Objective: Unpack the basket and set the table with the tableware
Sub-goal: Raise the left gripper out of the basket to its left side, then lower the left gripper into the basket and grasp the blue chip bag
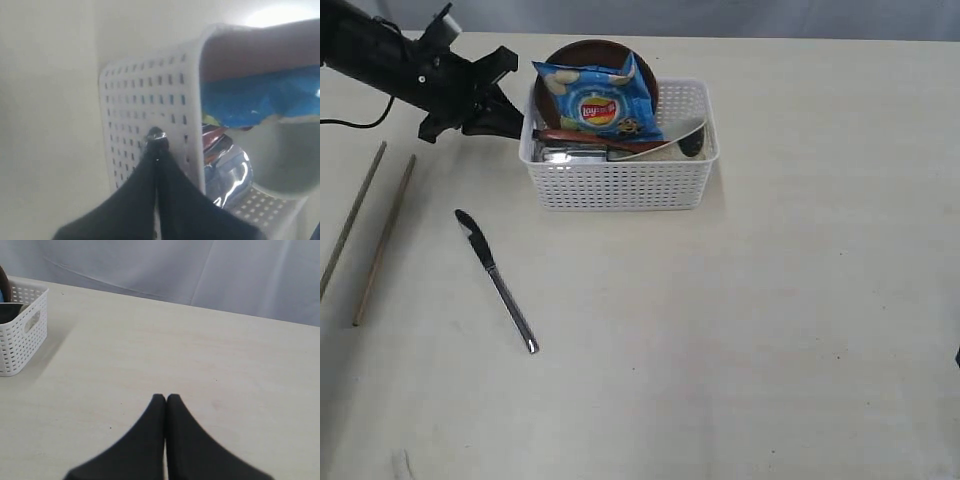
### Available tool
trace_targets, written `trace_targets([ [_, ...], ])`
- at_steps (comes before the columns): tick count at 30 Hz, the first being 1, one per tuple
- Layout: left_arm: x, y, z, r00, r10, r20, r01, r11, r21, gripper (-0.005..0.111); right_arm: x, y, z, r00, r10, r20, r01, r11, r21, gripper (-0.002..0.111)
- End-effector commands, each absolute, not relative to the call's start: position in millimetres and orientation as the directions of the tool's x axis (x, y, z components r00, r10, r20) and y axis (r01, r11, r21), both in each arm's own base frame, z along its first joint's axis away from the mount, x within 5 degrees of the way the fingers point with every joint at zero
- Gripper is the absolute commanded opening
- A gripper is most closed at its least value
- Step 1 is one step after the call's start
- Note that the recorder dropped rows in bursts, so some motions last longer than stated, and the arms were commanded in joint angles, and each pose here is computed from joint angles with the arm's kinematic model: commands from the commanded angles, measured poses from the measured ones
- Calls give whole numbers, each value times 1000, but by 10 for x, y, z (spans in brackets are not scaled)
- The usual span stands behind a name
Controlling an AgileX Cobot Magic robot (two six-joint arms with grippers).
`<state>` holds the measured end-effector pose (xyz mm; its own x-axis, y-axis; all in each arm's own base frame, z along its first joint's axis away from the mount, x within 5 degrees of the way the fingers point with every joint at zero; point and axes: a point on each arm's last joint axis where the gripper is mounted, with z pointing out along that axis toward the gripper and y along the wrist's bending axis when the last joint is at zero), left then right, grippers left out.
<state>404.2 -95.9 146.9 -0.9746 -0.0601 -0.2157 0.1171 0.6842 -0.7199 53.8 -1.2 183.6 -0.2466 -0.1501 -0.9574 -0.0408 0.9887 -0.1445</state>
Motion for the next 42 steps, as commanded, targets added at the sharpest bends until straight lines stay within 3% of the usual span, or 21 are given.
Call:
trace_targets([
  [1,4040,-890,1567,-966,-63,-249,145,666,-732,0,537,-13,1829,-243,-155,-958,-39,988,-150,0],
  [5,4045,-727,2009,-873,-10,-488,341,701,-626,0,537,-13,1829,-243,-155,-958,-39,988,-150,0],
  [6,3990,-791,2202,-771,122,-626,524,679,-514,0,537,-13,1829,-243,-155,-958,-39,988,-150,0],
  [7,3951,-849,2273,-717,185,-672,602,651,-463,0,537,-13,1829,-243,-155,-958,-39,988,-150,0],
  [8,3869,-1017,2415,-574,309,-758,746,578,-329,0,537,-13,1829,-243,-155,-958,-39,988,-150,0],
  [10,3754,-1343,2507,-355,454,-817,883,450,-133,0,537,-13,1829,-243,-155,-958,-39,988,-150,0],
  [13,3613,-1762,2402,-105,696,-711,945,293,147,0,537,-13,1829,-243,-155,-958,-39,988,-150,0],
  [16,3537,-1969,2339,1,814,-581,931,212,298,1,537,-13,1829,-243,-155,-958,-39,988,-150,0],
  [18,3507,-2032,2331,30,832,-553,927,184,327,13,537,-13,1829,-243,-155,-958,-39,988,-150,0],
  [23,3497,-2132,2338,17,834,-552,905,221,363,62,537,-13,1829,-243,-155,-958,-39,988,-150,0],
  [28,3413,-2249,2306,97,904,-415,882,115,458,53,537,-13,1829,-243,-155,-958,-39,988,-150,0],
  [34,3337,-2329,2268,211,948,-238,845,-55,533,54,537,-13,1829,-243,-155,-958,-39,988,-150,0],
  [38,3369,-2322,2182,200,957,-208,846,-62,529,53,537,-13,1829,-243,-155,-958,-39,988,-150,0],
  [42,3464,-2327,2185,109,959,-261,808,67,585,52,537,-13,1829,-243,-155,-958,-39,988,-150,0],
])
